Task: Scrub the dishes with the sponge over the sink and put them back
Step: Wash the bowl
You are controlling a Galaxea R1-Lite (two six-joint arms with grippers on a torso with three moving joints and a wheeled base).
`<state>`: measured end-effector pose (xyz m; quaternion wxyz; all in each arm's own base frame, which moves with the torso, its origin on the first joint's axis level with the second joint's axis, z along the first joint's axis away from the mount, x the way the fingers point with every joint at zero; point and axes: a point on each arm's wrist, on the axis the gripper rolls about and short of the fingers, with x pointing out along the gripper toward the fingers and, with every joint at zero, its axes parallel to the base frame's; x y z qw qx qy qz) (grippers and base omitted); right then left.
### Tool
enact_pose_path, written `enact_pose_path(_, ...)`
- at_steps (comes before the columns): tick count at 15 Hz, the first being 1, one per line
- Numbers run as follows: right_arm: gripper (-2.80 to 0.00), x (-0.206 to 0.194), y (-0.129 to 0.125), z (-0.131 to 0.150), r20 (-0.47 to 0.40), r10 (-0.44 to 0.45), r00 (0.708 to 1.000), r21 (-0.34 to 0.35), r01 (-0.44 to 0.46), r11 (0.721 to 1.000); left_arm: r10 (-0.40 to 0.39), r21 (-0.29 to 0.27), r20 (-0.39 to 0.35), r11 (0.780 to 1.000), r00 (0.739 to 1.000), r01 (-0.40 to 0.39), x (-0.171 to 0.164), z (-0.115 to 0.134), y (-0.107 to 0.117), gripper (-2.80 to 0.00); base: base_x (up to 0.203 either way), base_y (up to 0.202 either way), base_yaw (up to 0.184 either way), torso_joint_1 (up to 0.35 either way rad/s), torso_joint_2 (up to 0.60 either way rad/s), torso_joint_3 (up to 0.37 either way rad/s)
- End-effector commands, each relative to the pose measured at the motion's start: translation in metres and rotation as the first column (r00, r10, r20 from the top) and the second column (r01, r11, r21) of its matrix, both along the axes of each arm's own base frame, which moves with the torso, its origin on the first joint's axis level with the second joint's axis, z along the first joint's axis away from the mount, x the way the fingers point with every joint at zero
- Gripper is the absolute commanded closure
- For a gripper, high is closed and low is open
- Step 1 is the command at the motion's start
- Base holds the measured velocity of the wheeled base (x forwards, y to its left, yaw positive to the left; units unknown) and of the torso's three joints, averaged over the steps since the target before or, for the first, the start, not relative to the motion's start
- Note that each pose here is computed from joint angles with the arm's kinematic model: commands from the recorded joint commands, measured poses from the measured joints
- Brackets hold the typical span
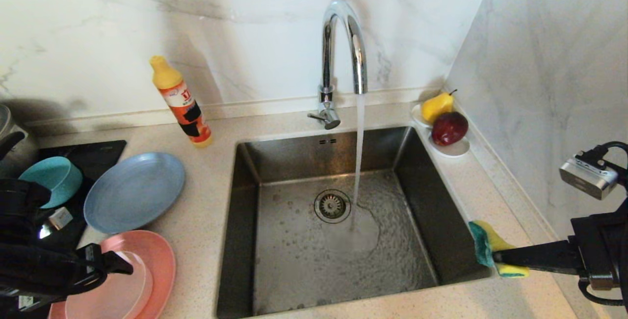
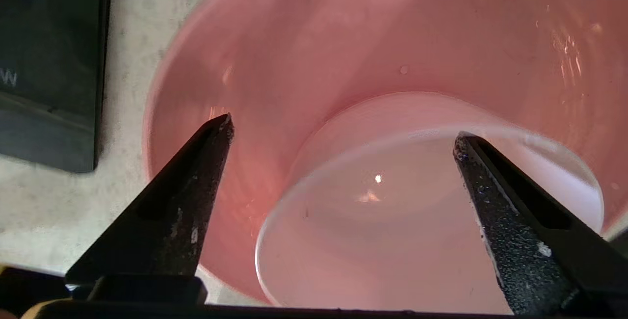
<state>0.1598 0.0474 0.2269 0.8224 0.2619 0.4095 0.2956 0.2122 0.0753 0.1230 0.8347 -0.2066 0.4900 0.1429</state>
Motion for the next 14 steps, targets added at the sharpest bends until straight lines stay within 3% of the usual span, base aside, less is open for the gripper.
enact_pose_path(1,0.00,0.001,0.000,-0.002,-0.012,0.002,1.000,0.002,-0.002,1.000,0.001,-0.004,-0.023,1.000,1.000,-0.001,0.002,-0.007,0.001,-2.80,0.000,0.000,0.000,0.000,0.00,0.000)
enact_pose_path(6,0.00,0.002,0.000,-0.003,-0.018,0.001,1.000,0.001,-0.001,1.000,0.033,0.072,0.006,0.997,0.999,-0.034,0.009,-0.006,0.007,-2.80,0.000,0.000,0.000,0.000,0.00,0.000)
enact_pose_path(11,0.00,0.003,0.001,-0.005,-0.020,0.010,1.000,-0.005,-0.010,1.000,0.046,0.074,0.011,0.996,0.999,-0.047,0.009,-0.005,0.010,-2.80,0.000,0.000,0.000,0.000,0.00,0.000)
enact_pose_path(12,0.00,0.004,0.001,-0.005,-0.021,0.010,1.000,-0.006,-0.010,1.000,0.048,0.074,0.015,0.996,0.999,-0.049,0.009,-0.004,0.010,0.00,0.000,0.000,0.000,0.000,0.00,0.000)
enact_pose_path(14,0.00,0.004,0.001,-0.006,-0.024,0.011,1.000,-0.006,-0.012,1.000,0.060,0.072,0.018,0.996,0.998,-0.061,0.010,-0.004,0.012,0.00,0.000,0.000,0.000,0.000,0.00,0.000)
